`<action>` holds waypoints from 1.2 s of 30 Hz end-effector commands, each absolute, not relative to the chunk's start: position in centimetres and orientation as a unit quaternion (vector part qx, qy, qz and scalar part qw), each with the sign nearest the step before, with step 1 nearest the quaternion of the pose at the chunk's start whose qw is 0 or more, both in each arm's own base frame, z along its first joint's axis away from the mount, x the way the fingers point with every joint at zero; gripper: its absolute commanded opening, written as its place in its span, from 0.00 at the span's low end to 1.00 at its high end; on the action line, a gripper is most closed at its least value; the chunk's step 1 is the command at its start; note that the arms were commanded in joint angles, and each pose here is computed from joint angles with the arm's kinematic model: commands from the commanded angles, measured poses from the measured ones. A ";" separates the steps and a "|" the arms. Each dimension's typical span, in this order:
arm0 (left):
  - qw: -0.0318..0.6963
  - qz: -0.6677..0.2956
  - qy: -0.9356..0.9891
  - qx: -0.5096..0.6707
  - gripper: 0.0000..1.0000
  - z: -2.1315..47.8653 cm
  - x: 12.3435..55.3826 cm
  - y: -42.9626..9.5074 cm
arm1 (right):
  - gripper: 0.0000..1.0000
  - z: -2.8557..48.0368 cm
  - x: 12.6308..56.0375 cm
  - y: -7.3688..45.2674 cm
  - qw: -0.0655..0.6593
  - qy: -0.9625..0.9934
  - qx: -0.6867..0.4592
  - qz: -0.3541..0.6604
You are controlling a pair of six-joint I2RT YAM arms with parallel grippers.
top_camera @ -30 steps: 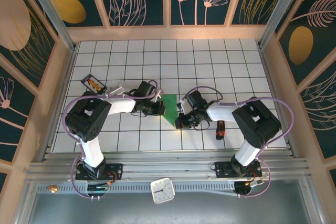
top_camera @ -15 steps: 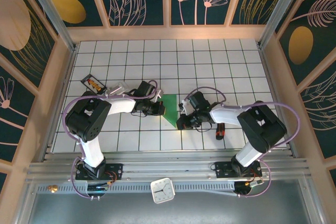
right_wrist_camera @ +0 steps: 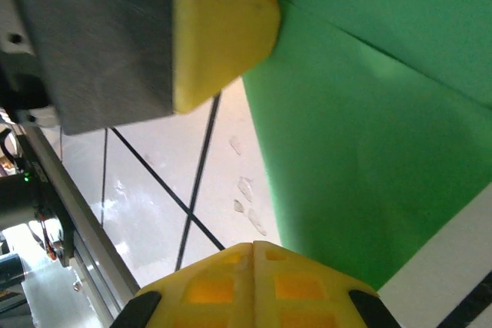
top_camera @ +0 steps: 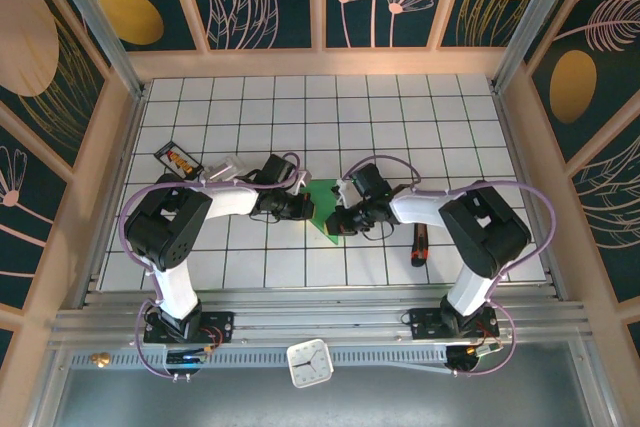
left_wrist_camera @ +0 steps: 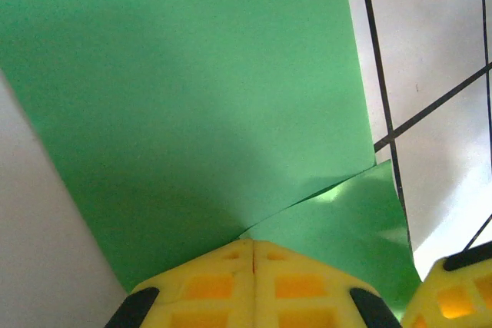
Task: Fold a paper plane with a square sheet of paper (pick it up from the middle)
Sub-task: Third fold the triangle at the center of the table.
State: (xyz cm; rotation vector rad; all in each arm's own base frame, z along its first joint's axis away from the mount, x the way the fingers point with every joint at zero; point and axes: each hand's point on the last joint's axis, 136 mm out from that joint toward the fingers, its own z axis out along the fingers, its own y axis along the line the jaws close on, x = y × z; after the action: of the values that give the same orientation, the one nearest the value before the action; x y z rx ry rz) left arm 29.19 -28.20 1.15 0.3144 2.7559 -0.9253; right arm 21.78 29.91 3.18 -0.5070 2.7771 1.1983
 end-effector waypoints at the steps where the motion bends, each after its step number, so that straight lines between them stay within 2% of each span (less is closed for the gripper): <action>1: 0.069 -0.230 0.967 0.081 0.00 -2.7 27.7 -24.5 | 0.00 1.7 21.0 29.0 0.024 0.910 -0.157 0.382; 11: 0.071 -0.228 0.968 0.081 0.00 -2.6 27.7 -24.4 | 0.00 -1.5 18.3 26.0 -0.009 0.930 -0.131 0.343; 24: 0.079 -0.248 0.962 0.078 0.00 -1.6 28.3 -25.3 | 0.00 -1.5 17.9 25.5 -0.011 0.930 -0.122 0.345; 26: 0.090 -0.268 0.956 0.075 0.04 -0.6 28.8 -26.0 | 0.00 -1.6 17.9 25.5 -0.011 0.931 -0.122 0.344; 31: 0.116 -0.327 0.936 0.062 0.22 2.7 30.2 -28.1 | 0.00 -2.2 17.7 25.1 -0.017 0.936 -0.114 0.334; 36: 0.127 -0.373 0.918 0.047 0.28 5.3 30.4 -29.2 | 0.00 -2.6 17.6 25.0 -0.022 0.937 -0.106 0.331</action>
State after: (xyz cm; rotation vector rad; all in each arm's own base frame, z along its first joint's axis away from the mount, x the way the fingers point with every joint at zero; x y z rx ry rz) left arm 29.82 -28.54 2.85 0.1837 2.7374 -0.9941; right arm 20.24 28.23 1.54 -0.4610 2.7578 1.2173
